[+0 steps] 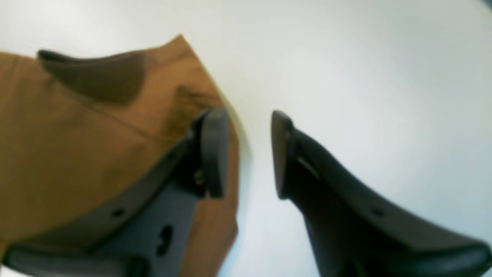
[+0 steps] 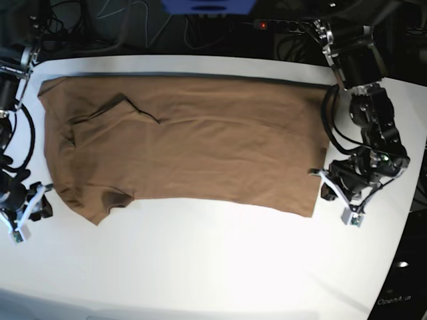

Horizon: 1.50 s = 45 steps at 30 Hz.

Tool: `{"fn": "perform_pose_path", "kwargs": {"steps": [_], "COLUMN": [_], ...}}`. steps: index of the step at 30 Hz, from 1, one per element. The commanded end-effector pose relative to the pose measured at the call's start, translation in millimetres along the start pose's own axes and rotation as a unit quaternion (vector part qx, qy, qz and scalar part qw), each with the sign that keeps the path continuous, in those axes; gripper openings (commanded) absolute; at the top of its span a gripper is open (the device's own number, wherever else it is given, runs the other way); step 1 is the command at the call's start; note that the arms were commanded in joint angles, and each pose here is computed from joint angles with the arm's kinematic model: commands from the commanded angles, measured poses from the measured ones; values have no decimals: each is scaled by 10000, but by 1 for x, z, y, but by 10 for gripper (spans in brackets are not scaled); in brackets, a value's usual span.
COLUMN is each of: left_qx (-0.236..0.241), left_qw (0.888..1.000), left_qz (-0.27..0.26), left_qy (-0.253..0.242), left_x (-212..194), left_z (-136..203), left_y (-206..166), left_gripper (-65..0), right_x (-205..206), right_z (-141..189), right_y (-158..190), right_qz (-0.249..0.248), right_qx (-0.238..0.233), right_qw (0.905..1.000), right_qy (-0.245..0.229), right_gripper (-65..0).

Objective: Fold the T-shirt properly
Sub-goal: 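Release the shirt and move both grippers to the hem corners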

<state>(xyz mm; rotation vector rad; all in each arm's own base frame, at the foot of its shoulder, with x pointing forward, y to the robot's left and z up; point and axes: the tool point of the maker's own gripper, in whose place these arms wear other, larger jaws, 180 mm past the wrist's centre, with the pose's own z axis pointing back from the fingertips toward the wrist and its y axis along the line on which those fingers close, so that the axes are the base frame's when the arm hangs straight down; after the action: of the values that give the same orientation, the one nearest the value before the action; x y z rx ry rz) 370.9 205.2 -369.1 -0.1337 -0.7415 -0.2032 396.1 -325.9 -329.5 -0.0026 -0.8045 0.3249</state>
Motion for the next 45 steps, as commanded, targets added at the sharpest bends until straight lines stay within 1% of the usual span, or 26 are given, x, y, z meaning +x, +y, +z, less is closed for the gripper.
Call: {"fn": "perform_pose_path", "kwargs": {"steps": [1, 3, 5, 7, 8, 11, 13, 15, 19, 31, 35, 37, 42, 45], "left_qx": [45, 84, 96, 102, 108, 116, 114, 116, 121, 115, 107, 101, 98, 89], "left_qw": [9995, 9993, 9993, 9993, 9992, 9991, 9991, 9992, 9993, 9993, 9993, 9994, 9995, 9997], "left_qz": [-78, -114, -123, -126, -134, -144, -142, -143, -146, -167, -161, -154, -150, -139], "left_qy": [-299, -345, -337, -350, -371, -381, -382, -342, -333, -319, -313, -276, -253, -194], "left_x": [24, 31, 32, 32, 34, 34, 33, 32, 31, 30, 30, 26, 23, 17], "left_z": [4, 5, 6, 6, 7, 8, 7, 7, 8, 7, 7, 7, 6, 6], "left_y": [4, 5, 6, 7, 7, 7, 7, 7, 7, 7, 6, 5, 5, 4], "left_gripper": [-600, -530, -440, -366, -346, -341, -340, -340, -340, -340, -340, -340, -340, -340], "right_x": [17, 20, 18, 18, 21, 20, 14, 11, 6, 0, 1, 11, 1, -3], "right_z": [2, -13, -22, -27, -30, -36, -46, -53, -64, -71, -71, -70, -77, -82], "right_y": [-14, -13, -14, -15, -13, -7, 3, 7, 20, 20, 19, 16, 10, 11], "right_qz": [-29, -254, -436, -555, -532, -512, -673, -835, -877, -508, -494, -486, -477, -549], "right_qx": [-91, 61, 147, 196, 227, 316, 464, 536, 668, 498, 486, 461, 388, 402], "right_qw": [9998, 9996, 9989, 9983, 9983, 9982, 9965, 9949, 9938, 9972, 9974, 9977, 9979, 9975], "right_qy": [-179, -108, 23, 37, 6, 50, 148, 161, 172, 212, 193, 72, 199, 167], "right_gripper": [-431, -406, -379, -376, -377, -377, -377, -377, -377, -374, -374, -374, -374, -374]}}
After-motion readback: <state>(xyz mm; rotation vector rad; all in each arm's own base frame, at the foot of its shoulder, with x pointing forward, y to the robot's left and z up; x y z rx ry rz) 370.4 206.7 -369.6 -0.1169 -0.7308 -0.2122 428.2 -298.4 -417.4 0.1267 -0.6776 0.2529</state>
